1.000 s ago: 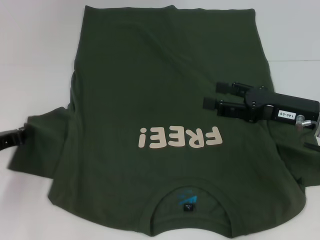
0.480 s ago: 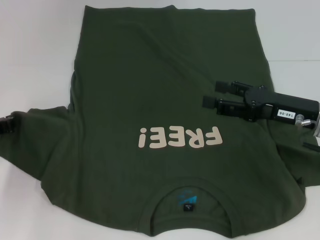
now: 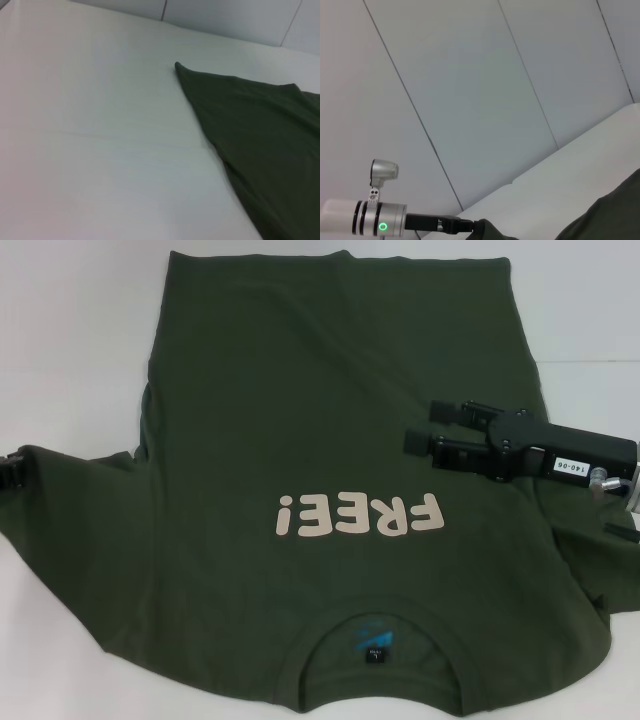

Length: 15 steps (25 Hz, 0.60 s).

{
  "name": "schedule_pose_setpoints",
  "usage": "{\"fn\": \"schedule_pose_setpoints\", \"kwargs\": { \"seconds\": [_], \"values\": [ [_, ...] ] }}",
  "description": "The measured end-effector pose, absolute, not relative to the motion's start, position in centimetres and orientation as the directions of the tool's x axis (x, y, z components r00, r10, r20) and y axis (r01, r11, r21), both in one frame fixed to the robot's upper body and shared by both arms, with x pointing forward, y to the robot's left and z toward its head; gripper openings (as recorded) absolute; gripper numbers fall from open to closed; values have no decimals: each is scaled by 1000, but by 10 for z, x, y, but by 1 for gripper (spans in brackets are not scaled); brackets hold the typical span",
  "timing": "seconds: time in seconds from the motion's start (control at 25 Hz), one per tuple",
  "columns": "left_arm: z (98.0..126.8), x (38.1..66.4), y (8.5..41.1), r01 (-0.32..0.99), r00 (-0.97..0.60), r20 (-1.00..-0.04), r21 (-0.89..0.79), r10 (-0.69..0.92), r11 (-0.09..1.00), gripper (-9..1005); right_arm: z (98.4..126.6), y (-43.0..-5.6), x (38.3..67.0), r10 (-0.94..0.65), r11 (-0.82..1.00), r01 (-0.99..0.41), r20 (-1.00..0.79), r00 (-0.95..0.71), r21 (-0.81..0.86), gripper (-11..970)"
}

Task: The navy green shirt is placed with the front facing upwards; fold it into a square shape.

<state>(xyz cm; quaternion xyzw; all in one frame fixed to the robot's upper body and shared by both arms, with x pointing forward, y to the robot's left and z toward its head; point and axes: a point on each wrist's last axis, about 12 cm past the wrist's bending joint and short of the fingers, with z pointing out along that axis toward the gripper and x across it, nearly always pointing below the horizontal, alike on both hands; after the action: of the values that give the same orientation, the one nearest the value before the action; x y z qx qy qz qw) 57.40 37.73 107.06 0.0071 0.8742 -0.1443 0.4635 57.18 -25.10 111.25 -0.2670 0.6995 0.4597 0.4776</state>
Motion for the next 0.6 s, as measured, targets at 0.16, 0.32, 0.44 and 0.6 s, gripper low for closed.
{"fn": "schedule_pose_setpoints", "kwargs": {
  "seconds": [0.16,0.32,0.44,0.6],
  "values": [
    [1076,569,370,213,-581,-805,-294,-121,932,2,1112,-251,572,65,438,-813,-915,-398,385,904],
    [1086,563,359,321,-600,-793,-363,-109,875,2,1112,-251,573,63,439,-814,-917,-395,381,897],
    [1096,560,347,394,-614,-782,-419,-105,818,2,1112,-251,573,61,439,-815,-918,-393,378,892],
    [1103,564,325,448,-636,-763,-486,-114,751,2,1112,-250,573,55,439,-819,-921,-385,369,886]
  ]
}}
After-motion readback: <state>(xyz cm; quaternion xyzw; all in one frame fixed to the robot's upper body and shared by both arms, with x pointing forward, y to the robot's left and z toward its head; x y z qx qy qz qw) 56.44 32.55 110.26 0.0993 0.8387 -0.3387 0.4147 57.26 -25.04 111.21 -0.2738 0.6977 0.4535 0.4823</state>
